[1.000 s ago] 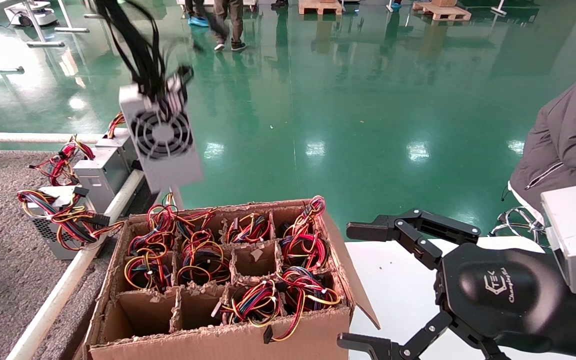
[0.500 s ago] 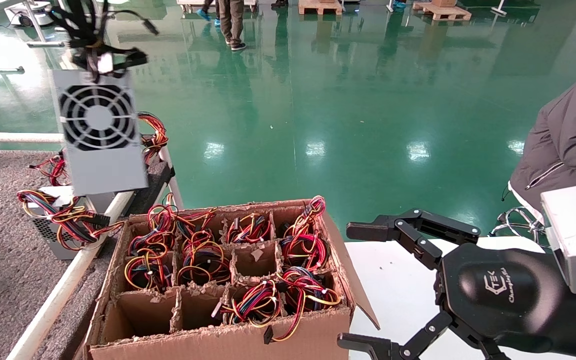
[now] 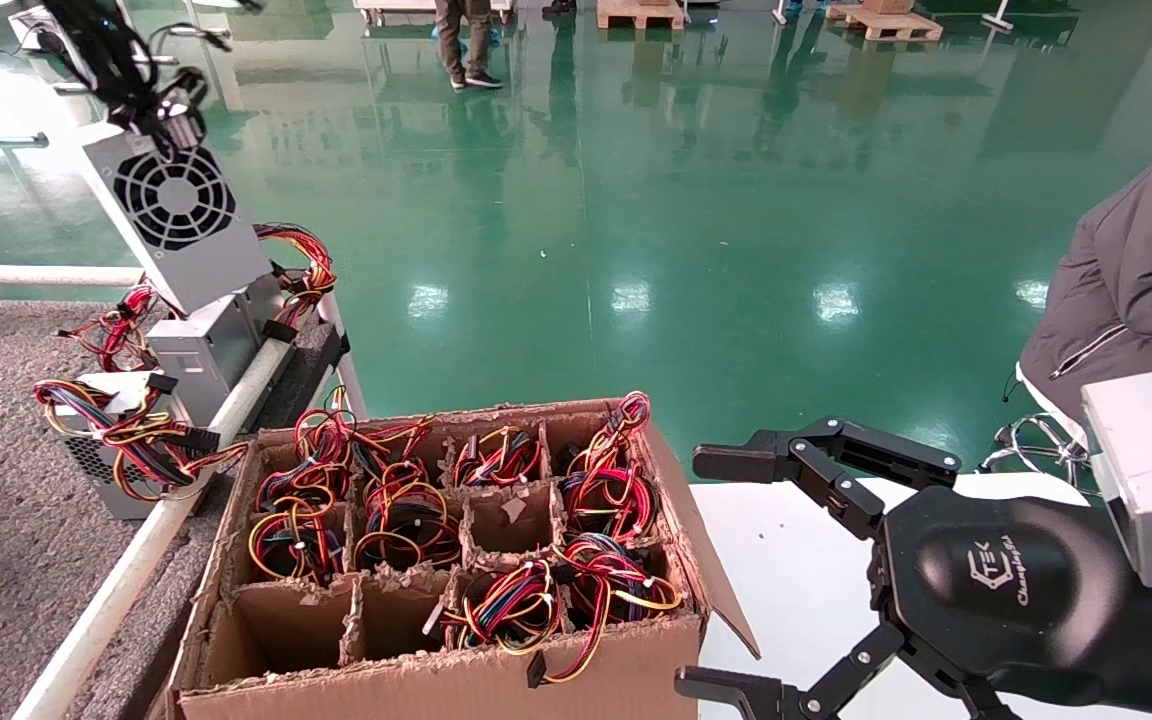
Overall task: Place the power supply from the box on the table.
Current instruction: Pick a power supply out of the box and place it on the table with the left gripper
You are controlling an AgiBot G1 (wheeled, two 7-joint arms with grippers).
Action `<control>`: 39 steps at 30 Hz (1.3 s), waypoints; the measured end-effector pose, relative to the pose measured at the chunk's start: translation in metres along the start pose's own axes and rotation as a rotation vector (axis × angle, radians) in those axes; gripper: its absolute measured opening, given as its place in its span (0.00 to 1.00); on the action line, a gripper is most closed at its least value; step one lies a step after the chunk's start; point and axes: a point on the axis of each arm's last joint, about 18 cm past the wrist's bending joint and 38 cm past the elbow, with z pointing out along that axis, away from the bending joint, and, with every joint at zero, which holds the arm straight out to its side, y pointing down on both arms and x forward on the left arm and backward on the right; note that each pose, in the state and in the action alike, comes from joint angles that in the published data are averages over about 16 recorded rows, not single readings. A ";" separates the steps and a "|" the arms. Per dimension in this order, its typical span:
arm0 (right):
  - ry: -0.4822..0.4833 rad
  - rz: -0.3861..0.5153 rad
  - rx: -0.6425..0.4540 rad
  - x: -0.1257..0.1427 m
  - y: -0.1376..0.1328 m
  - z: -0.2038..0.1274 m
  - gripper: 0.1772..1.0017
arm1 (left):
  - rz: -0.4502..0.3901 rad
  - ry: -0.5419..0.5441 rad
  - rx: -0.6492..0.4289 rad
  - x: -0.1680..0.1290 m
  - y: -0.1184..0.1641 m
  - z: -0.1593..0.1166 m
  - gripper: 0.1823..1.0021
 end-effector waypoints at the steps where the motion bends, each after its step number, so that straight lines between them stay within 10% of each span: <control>1: 0.000 0.000 0.000 0.000 0.000 0.000 1.00 | -0.001 -0.001 -0.017 0.000 0.004 -0.002 0.01; 39: 0.000 0.000 0.000 0.000 0.000 0.000 1.00 | -0.014 -0.015 -0.462 0.014 0.106 -0.049 0.01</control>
